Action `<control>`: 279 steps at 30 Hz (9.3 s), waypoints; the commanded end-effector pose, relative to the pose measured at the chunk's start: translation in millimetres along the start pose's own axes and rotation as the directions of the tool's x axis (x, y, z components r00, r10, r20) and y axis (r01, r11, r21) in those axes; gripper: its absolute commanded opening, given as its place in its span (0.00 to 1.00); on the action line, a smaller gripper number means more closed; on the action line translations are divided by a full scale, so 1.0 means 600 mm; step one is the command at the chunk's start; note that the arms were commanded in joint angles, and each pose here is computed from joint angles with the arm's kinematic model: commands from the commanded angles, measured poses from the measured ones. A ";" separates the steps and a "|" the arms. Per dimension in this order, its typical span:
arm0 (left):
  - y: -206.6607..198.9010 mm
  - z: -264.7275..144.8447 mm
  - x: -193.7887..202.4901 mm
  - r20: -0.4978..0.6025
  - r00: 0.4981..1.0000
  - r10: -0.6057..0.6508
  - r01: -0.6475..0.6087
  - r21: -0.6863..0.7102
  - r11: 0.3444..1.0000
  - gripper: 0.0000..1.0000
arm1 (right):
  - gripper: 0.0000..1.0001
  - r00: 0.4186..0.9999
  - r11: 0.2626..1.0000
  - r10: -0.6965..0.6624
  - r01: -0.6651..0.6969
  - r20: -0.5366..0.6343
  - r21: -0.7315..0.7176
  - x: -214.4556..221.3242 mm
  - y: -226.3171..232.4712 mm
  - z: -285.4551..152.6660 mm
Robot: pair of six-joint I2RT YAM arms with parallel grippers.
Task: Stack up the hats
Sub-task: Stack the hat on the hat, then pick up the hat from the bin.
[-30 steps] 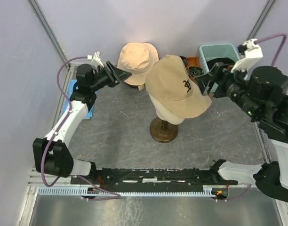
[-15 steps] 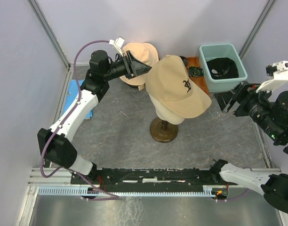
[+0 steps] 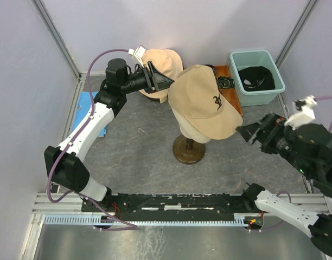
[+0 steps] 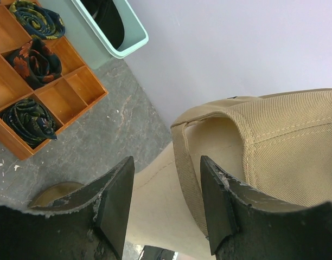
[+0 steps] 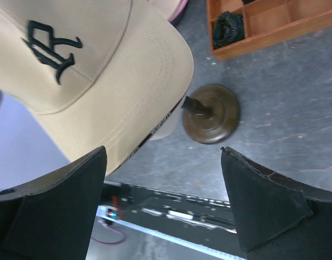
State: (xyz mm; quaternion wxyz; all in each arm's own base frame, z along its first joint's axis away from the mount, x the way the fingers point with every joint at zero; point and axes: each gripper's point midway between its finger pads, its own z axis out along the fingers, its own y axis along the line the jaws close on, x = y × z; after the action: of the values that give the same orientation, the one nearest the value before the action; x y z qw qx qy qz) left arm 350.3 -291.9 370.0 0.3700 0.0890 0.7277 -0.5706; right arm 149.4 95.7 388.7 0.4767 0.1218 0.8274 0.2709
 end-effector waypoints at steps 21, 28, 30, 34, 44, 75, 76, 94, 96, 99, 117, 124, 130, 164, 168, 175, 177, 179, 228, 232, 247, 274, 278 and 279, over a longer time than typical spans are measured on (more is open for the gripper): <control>-0.010 0.001 -0.010 0.010 0.997 0.071 -0.071 0.002 0.997 0.58 | 0.82 0.766 0.753 0.635 -0.587 0.095 -0.297 -0.017 0.020 0.000; -0.006 0.005 -0.011 0.005 0.998 0.068 -0.068 0.000 0.998 0.58 | 0.75 0.754 0.729 0.653 -0.603 0.069 -0.324 -0.015 0.038 0.022; -0.006 0.006 -0.011 0.005 0.997 0.072 -0.072 0.001 0.997 0.58 | 0.71 0.750 0.723 0.659 -0.608 0.063 -0.328 -0.011 0.042 0.032; -0.002 0.006 -0.009 -0.003 0.997 0.074 -0.074 -0.007 0.997 0.58 | 0.63 0.752 0.721 0.657 -0.606 0.051 -0.335 -0.011 0.053 0.044; 0.004 0.006 -0.005 -0.012 0.997 0.076 -0.076 -0.014 0.997 0.58 | 0.36 0.753 0.718 0.655 -0.599 0.053 -0.354 -0.022 0.070 0.053; 0.006 -0.020 0.032 -0.049 0.996 0.077 -0.078 -0.020 0.997 0.58 | 0.00 0.747 0.753 0.657 -0.657 0.104 -0.037 0.062 -0.041 0.088; 0.009 -0.020 0.036 -0.055 0.996 0.072 -0.073 -0.017 0.997 0.58 | 0.00 0.745 0.751 0.659 -0.659 0.106 -0.037 0.062 -0.043 0.087; 0.027 -0.028 0.083 -0.105 0.993 0.059 -0.062 -0.029 0.998 0.58 | 0.08 0.826 0.821 0.556 -0.564 0.095 0.093 0.069 -0.042 0.109; 0.029 -0.028 0.082 -0.103 0.993 0.058 -0.062 -0.033 0.998 0.58 | 0.17 0.840 0.836 0.533 -0.541 0.100 0.090 0.059 -0.035 0.109; 0.030 -0.027 0.079 -0.101 0.993 0.058 -0.062 -0.039 0.997 0.58 | 0.24 0.852 0.851 0.510 -0.520 0.117 0.081 0.042 -0.028 0.102; 0.077 -0.025 0.056 -0.062 0.998 0.032 -0.039 -0.122 0.992 0.57 | 0.55 0.895 0.905 0.363 -0.405 0.258 0.130 -0.023 -0.070 0.026; 0.147 -0.093 0.008 0.095 0.995 -0.011 0.036 -0.264 0.964 0.57 | 0.58 0.923 0.928 0.025 -0.164 0.383 0.334 -0.131 -0.068 0.014; 0.176 -0.140 -0.024 0.174 0.984 0.036 0.034 -0.380 0.924 0.58 | 0.67 0.862 0.831 -0.304 0.031 0.406 0.555 -0.255 -0.024 0.051; 0.353 -0.090 -0.086 0.199 0.980 0.022 0.079 -0.486 0.871 0.59 | 0.80 1.000 0.760 0.008 -0.016 0.016 0.650 -0.297 -0.569 0.693; 0.377 -0.079 -0.095 0.191 0.982 0.002 0.092 -0.479 0.873 0.58 | 0.81 0.991 0.663 -0.129 0.120 -0.045 0.739 -0.290 -0.588 0.699; 0.400 -0.064 -0.124 0.198 0.980 -0.013 0.105 -0.461 0.881 0.58 | 0.82 0.977 0.557 -0.183 0.191 -0.105 0.808 -0.263 -0.626 0.715; 0.408 -0.060 -0.128 0.195 0.981 -0.019 0.109 -0.461 0.881 0.58 | 0.83 0.979 0.544 -0.176 0.187 -0.107 0.818 -0.256 -0.638 0.719; 0.413 -0.056 -0.131 0.190 0.982 -0.022 0.109 -0.461 0.880 0.57 | 0.84 0.980 0.529 -0.170 0.177 -0.101 0.830 -0.252 -0.650 0.722; 0.401 -0.070 -0.162 0.213 0.977 0.003 0.102 -0.480 0.871 0.54 | 0.00 0.955 0.889 -0.060 -0.082 0.292 0.450 -0.444 -0.499 0.697; 0.387 -0.078 -0.173 0.222 0.975 0.026 0.086 -0.477 0.875 0.54 | 0.00 0.930 0.903 -0.078 -0.087 0.360 0.420 -0.490 -0.458 0.658; 0.387 -0.095 -0.144 0.215 0.976 0.010 0.096 -0.476 0.874 0.54 | 0.93 0.963 0.786 -0.183 0.023 0.198 0.618 -0.435 -0.545 0.647; 0.407 -0.095 -0.186 0.229 0.973 0.020 0.113 -0.549 0.828 0.54 | 0.97 0.978 0.673 -0.007 -0.149 0.208 0.725 -0.290 -0.770 0.771; 0.411 -0.096 -0.191 0.231 0.973 0.022 0.114 -0.556 0.823 0.54 | 0.94 0.976 0.671 0.042 -0.185 0.213 0.718 -0.266 -0.785 0.783; 0.412 -0.096 -0.191 0.231 0.973 0.023 0.114 -0.560 0.821 0.54 | 0.93 0.976 0.673 0.047 -0.189 0.213 0.715 -0.264 -0.786 0.784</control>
State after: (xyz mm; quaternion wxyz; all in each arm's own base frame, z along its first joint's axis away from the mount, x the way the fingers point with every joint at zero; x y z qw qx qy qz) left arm 534.2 -131.0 244.8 0.4202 -0.1286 0.8244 -0.3568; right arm 661.6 -191.9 66.2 0.4448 0.3459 0.8238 -0.0625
